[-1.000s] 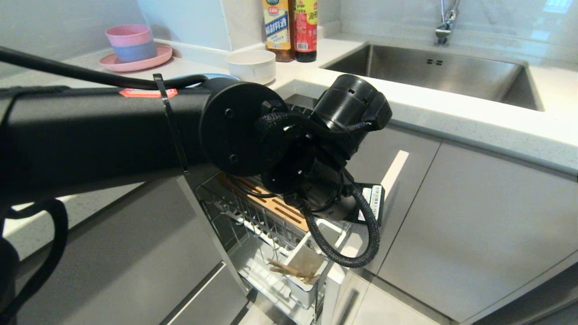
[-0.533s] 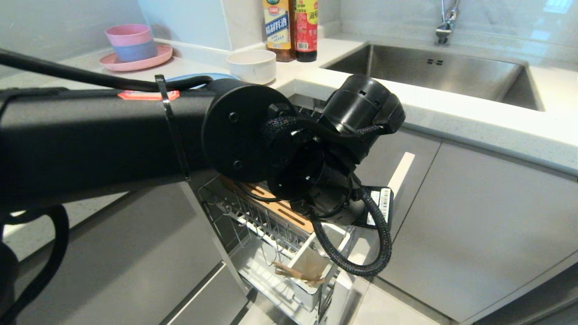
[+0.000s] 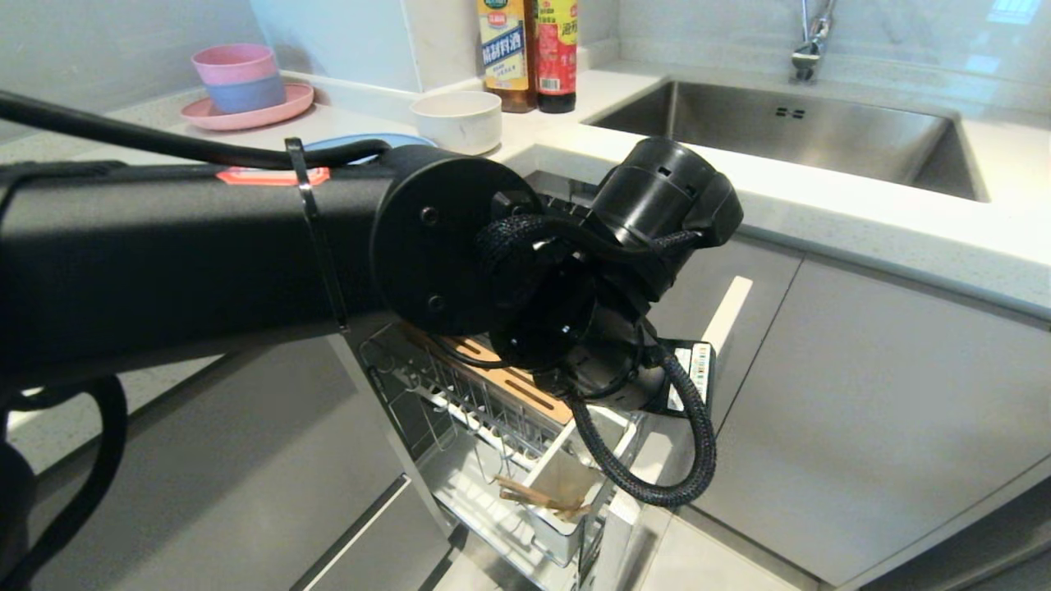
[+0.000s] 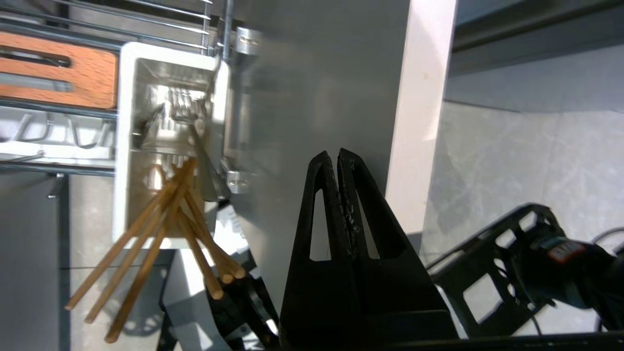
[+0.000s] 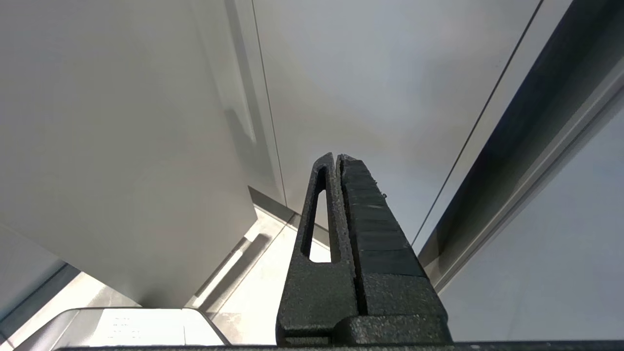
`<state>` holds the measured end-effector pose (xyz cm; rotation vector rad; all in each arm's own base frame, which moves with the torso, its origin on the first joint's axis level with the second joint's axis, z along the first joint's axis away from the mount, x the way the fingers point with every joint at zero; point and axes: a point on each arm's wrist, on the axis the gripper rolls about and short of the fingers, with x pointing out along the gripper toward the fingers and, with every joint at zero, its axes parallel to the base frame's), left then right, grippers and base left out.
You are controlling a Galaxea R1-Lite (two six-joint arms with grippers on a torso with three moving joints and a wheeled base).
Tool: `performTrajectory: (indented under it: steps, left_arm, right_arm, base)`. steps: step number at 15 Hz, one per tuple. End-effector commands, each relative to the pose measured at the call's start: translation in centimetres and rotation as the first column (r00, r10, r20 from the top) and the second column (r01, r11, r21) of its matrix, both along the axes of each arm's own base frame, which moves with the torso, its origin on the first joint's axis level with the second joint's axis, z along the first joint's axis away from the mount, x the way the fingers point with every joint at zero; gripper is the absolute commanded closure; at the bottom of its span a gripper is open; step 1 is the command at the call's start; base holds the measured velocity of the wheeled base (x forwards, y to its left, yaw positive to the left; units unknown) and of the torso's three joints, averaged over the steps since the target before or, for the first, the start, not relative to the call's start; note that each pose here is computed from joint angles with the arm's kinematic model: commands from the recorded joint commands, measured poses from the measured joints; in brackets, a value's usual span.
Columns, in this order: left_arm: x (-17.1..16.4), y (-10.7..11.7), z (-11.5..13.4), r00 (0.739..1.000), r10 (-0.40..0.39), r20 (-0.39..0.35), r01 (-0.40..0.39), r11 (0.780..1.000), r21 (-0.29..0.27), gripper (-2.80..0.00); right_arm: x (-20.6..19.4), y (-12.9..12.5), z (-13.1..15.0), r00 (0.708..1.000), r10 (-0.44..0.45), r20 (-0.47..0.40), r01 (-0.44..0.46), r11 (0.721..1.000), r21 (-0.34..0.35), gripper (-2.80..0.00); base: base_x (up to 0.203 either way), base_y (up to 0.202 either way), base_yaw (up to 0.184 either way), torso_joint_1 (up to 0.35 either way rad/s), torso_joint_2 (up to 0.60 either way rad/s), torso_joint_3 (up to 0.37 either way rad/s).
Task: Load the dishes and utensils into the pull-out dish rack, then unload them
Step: Pick up the bowl and place it in the cupboard
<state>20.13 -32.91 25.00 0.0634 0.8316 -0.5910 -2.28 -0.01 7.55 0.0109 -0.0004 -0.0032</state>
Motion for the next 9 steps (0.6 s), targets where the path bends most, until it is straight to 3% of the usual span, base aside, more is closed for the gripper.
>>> performTrajectory:
  steps: [1, 5, 7, 9]
  left_arm:
    - [0.7, 0.5, 0.0, 0.997, 0.062, 0.038, -0.063, 0.998, 0.027, 0.0]
    - [2.7, 2.0, 0.2, 0.978, 0.167, 0.122, -0.176, 0.982, 0.068, 0.0]
    - [3.4, 2.8, 1.4, 0.961, 0.217, 0.172, -0.223, 0.975, 0.017, 0.0]
    - [3.8, 4.1, 3.2, 0.925, 0.296, 0.239, -0.294, 0.955, -0.047, 0.0]
  right_arm:
    - [0.0, 0.0, 0.0, 1.0, 0.0, -0.002, 0.0, 1.0, 0.0, 0.0]
    - [0.0, 0.0, 0.0, 1.0, 0.001, -0.002, -0.001, 1.0, 0.0, 0.0]
    - [0.0, 0.0, 0.0, 1.0, 0.0, -0.002, 0.0, 1.0, 0.0, 0.0]
    - [0.0, 0.0, 0.0, 1.0, 0.0, -0.002, 0.0, 1.0, 0.0, 0.0]
  base:
    - [0.0, 0.0, 0.0, 0.0, 0.0, 0.0]
    - [0.0, 0.0, 0.0, 0.0, 0.0, 0.0]
    - [0.0, 0.0, 0.0, 0.0, 0.0, 0.0]
    - [0.0, 0.0, 0.0, 0.0, 0.0, 0.0]
